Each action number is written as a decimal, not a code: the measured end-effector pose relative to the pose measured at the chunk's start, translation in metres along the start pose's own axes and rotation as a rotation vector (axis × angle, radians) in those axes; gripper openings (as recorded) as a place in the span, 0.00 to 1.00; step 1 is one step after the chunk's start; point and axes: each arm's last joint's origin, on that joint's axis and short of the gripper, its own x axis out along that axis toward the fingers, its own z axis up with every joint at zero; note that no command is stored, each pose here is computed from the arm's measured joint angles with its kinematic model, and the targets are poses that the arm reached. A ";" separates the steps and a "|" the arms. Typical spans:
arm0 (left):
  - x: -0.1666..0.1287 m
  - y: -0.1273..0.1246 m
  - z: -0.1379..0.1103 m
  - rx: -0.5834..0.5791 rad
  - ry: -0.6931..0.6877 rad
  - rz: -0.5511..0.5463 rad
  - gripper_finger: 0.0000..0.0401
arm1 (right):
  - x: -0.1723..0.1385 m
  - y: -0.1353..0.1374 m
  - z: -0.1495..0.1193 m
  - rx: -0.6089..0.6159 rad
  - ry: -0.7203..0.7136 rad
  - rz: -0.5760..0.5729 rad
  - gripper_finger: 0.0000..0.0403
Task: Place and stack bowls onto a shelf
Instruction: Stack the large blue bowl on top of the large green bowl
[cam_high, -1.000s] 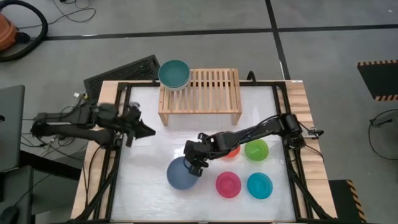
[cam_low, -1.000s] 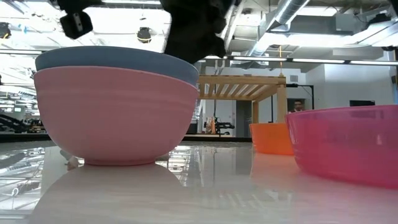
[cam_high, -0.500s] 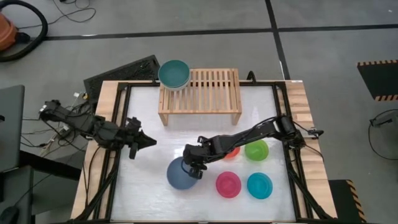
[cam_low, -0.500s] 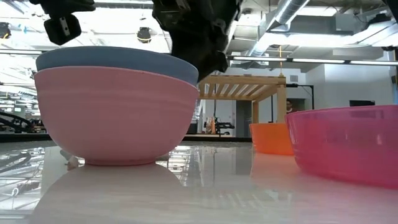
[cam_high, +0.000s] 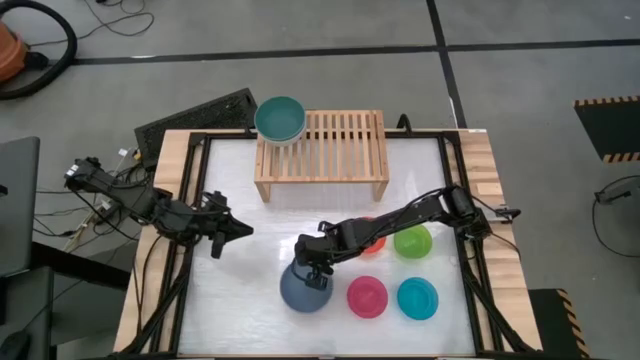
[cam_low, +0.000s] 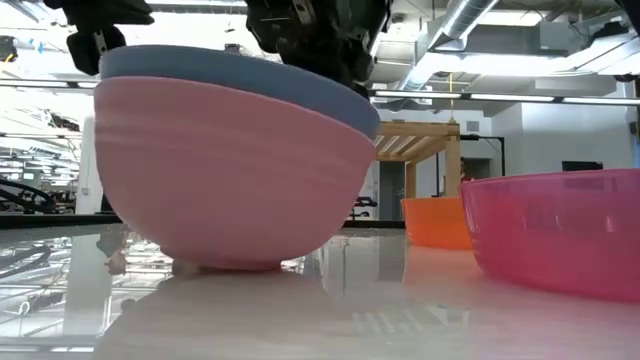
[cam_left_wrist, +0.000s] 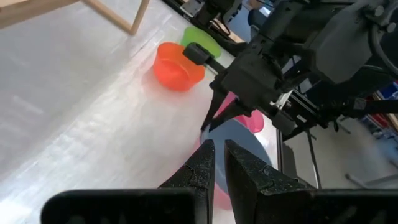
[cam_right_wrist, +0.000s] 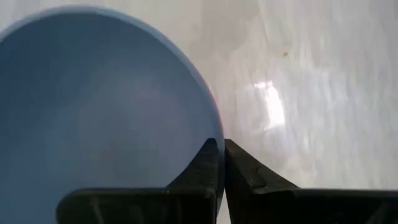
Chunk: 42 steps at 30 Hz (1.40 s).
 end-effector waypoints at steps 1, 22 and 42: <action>0.000 0.000 0.000 -0.004 0.002 0.002 0.05 | -0.002 0.001 0.001 0.002 0.008 0.007 0.07; 0.001 0.000 0.000 -0.006 -0.004 0.008 0.05 | -0.105 -0.043 0.077 0.032 -0.116 0.077 0.07; -0.003 0.006 0.009 -0.007 -0.223 0.184 0.05 | -0.221 -0.239 0.135 0.332 -0.722 -0.110 0.07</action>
